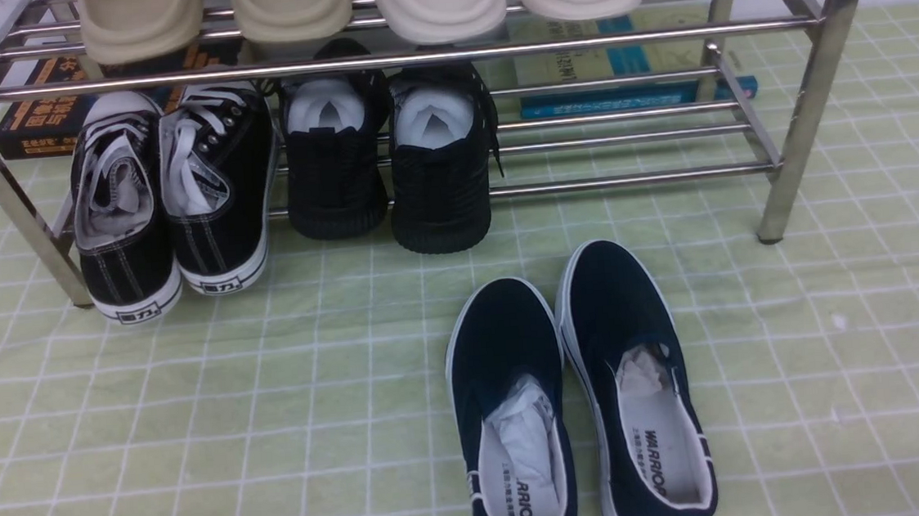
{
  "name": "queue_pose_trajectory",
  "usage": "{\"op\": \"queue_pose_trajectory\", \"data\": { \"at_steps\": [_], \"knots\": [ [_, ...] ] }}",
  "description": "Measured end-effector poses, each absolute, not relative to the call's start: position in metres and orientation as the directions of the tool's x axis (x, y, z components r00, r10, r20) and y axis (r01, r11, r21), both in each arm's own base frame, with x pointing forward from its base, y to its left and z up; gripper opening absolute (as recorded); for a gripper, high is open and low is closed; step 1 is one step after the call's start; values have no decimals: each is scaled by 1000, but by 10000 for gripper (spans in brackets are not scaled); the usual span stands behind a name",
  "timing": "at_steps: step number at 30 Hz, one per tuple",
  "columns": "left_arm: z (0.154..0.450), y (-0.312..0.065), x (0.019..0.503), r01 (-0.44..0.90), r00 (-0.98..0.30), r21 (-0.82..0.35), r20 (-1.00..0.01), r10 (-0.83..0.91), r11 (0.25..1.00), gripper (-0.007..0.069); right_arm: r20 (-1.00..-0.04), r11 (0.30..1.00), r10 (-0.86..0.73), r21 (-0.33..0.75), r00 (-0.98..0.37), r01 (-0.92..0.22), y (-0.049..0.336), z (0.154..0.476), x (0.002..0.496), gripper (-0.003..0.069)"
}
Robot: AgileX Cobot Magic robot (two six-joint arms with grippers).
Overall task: Take the shoes off the shelf with your hand from the green coffee tablecloth.
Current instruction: 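Grasp the leftmost shoe on the bottom shelf of the shoe rack with the left gripper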
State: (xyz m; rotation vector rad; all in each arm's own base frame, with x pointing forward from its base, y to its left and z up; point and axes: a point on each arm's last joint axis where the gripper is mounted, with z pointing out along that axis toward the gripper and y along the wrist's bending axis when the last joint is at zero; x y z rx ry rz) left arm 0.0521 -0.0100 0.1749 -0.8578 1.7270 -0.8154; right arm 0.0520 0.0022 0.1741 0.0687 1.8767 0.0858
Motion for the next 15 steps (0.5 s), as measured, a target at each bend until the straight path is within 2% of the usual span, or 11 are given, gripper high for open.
{"op": "queue_pose_trajectory", "data": {
  "at_steps": [7, 9, 12, 15],
  "knots": [
    [175, -10, 52, -170, -248, -840, -469, -848, 515, 240, -949, 996, 91, 94, -302, 4, 2, 174, 52, 236],
    [178, -11, 51, -174, -256, -841, -464, -848, 513, 219, -949, 996, 91, 94, -302, 4, 2, 174, 52, 237],
    [200, -11, 47, -153, -258, -828, -494, -830, 540, 159, -949, 996, 91, 94, -302, 4, 2, 174, 52, 237],
    [234, -8, 43, -176, -274, -771, -559, -783, 612, 79, -949, 996, 91, 94, -302, 4, 2, 174, 52, 237]
  ]
}}
